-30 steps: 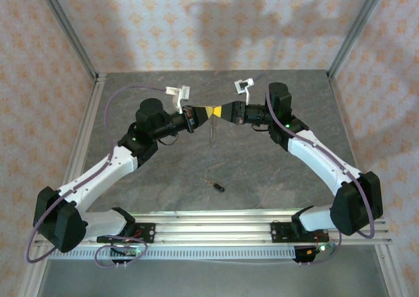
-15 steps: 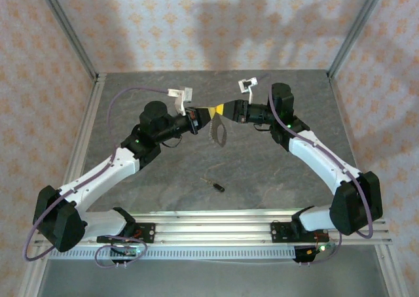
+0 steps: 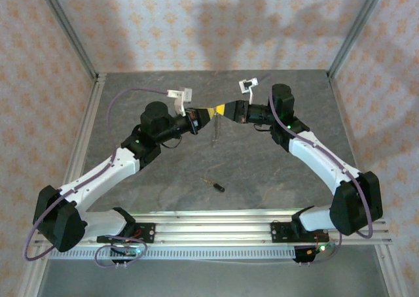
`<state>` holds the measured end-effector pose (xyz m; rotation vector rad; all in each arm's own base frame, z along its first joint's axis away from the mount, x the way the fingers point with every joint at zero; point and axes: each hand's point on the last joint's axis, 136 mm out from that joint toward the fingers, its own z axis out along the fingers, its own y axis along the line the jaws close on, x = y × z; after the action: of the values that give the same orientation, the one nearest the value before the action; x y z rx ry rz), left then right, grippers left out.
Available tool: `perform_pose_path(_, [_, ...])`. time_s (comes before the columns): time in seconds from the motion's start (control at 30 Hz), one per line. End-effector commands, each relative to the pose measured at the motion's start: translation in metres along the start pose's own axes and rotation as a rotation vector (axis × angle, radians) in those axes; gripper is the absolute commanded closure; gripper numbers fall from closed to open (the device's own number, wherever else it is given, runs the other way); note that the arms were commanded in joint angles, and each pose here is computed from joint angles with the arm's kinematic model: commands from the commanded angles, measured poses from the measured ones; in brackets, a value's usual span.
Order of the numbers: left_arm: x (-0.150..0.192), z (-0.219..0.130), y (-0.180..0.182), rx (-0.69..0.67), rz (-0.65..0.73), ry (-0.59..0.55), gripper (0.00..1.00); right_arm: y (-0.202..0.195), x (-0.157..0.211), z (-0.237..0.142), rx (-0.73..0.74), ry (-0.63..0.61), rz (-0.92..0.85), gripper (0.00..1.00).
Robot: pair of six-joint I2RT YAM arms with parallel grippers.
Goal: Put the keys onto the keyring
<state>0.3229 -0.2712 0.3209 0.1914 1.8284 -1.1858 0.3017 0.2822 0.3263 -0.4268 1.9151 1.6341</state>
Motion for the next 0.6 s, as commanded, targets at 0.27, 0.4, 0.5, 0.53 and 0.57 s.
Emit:
perform_pose_path(0.27, [-0.03,-0.027,0.028,-0.274,-0.023,-0.121,0.07,0.007,-0.01,-0.014,0.06,-0.085,-0.068,1.0])
perform_pose_path(0.4, [-0.038,-0.04,0.047,-0.416,-0.022,-0.165,0.0,0.008,-0.011,-0.019,0.083,-0.114,-0.07,1.0])
perform_pose_path(0.5, [-0.044,-0.051,0.06,-0.503,-0.013,-0.206,0.0,0.014,-0.016,-0.023,0.078,-0.15,-0.079,1.0])
perform_pose_path(0.53, [-0.046,-0.054,0.063,-0.527,-0.005,-0.215,0.0,0.017,-0.018,-0.024,0.072,-0.162,-0.084,1.0])
perform_pose_path(0.57, [-0.048,-0.057,0.065,-0.545,-0.002,-0.224,0.0,0.02,-0.021,-0.025,0.062,-0.177,-0.091,1.0])
